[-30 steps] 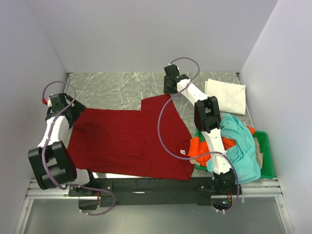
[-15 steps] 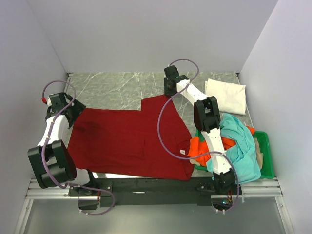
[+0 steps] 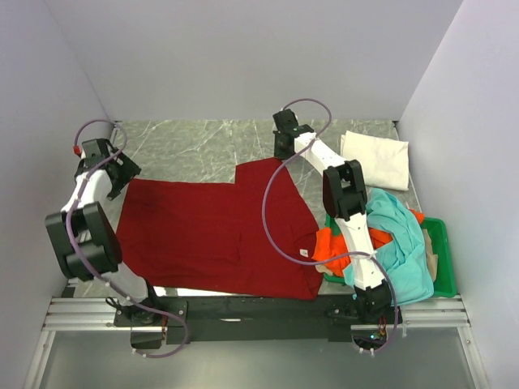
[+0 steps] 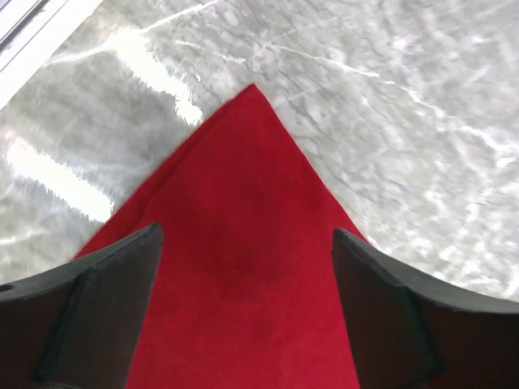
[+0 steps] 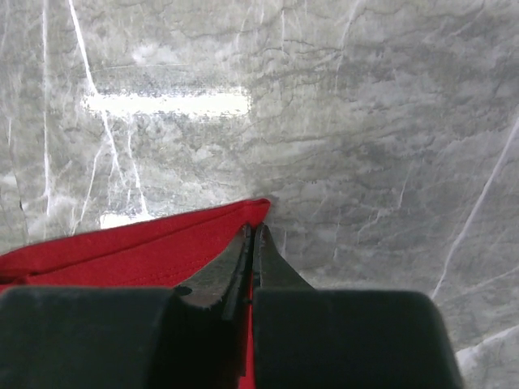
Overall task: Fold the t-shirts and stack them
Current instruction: Fold the tshirt
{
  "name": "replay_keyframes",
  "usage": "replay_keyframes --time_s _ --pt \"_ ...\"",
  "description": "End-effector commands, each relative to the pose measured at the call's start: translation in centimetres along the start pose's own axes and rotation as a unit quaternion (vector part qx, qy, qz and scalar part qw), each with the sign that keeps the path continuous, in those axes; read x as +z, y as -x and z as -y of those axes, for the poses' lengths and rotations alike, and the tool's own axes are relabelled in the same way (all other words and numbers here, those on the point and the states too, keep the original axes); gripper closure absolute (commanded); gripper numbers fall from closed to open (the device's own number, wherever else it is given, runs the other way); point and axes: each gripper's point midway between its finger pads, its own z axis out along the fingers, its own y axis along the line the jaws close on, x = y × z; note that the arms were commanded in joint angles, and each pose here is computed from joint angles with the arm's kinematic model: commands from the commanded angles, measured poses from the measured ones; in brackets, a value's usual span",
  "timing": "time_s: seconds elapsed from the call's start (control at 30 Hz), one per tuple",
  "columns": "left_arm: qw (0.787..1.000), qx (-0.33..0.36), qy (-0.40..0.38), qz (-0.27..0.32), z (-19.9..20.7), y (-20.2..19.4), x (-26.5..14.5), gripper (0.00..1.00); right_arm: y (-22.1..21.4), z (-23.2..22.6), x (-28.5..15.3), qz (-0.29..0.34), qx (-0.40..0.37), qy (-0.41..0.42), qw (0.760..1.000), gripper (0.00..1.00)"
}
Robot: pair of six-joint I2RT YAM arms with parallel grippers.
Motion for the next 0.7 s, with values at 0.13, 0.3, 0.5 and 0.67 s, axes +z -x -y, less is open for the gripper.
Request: replay_keyframes --time_s 0.13,0.3,0.5,0.67 --pt "0.999 0.042 0.014 -0.012 0.5 1.3 2.9 0.25 1.7 2.7 -2.3 0.017 0.045 -0.017 0.999 1.00" --pt "0.998 0.055 0.000 -0.019 1.4 1.8 5.4 0.38 1.7 2.9 -2.7 0.016 0.049 -0.013 0.999 1.00" --pt "0.998 0.063 0.015 -0.025 1.2 2.1 7.7 0.49 1.6 2.4 -2.8 0.012 0.052 -0.002 0.999 1.00" --pt "0.997 0.072 0.012 -0.038 1.7 2.1 9.3 0.55 1.6 2.5 -3.1 0.012 0.049 -0.001 0.999 1.00"
